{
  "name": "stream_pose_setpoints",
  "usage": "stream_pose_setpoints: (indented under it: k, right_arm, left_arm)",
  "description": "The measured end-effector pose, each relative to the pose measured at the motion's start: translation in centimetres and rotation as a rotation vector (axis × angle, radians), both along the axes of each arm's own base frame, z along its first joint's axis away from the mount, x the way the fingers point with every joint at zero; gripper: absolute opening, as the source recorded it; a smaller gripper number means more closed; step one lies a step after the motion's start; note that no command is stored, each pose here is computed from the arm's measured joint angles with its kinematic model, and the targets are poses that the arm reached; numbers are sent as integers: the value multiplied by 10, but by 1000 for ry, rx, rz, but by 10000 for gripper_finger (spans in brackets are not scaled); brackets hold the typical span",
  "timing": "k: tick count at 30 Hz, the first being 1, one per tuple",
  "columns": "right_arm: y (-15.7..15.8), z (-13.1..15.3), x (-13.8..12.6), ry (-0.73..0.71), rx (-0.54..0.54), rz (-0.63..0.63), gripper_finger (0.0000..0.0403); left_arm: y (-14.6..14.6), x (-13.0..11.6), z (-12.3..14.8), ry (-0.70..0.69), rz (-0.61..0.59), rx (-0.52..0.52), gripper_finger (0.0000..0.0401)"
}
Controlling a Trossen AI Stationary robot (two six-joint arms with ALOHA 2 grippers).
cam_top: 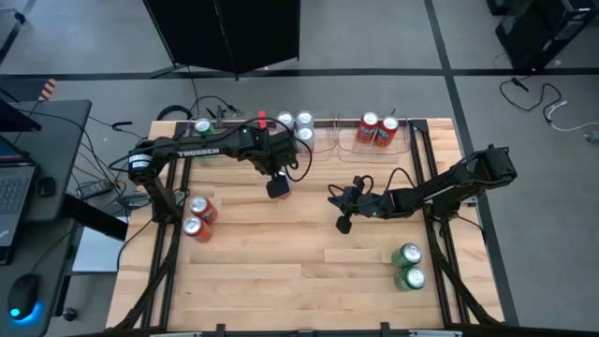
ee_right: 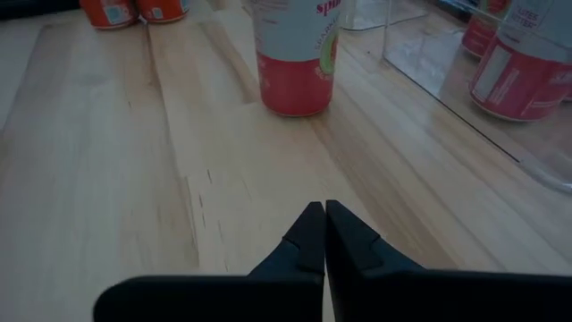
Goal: Sort soda cans
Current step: Put the pink-white soda can into the top center transparent bin
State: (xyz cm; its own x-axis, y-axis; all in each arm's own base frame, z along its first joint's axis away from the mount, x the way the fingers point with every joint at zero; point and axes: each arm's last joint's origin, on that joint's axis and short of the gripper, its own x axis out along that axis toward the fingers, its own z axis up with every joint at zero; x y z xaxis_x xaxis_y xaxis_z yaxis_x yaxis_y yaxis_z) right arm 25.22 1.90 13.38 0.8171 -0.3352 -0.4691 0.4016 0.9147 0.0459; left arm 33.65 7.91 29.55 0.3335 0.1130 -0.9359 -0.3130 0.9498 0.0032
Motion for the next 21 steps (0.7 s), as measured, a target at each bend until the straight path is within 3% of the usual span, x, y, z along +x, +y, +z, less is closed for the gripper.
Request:
stream_pose_setpoints:
  k: [4,21]
  right_arm:
    - [0,1,0,-9,1,-1,0]
    - [2,2,2,-24,16,55,0]
  left_arm:
    - [5,-1,-3,-4,31,-69,302]
    - [15,13,-34,79,40,-136,302]
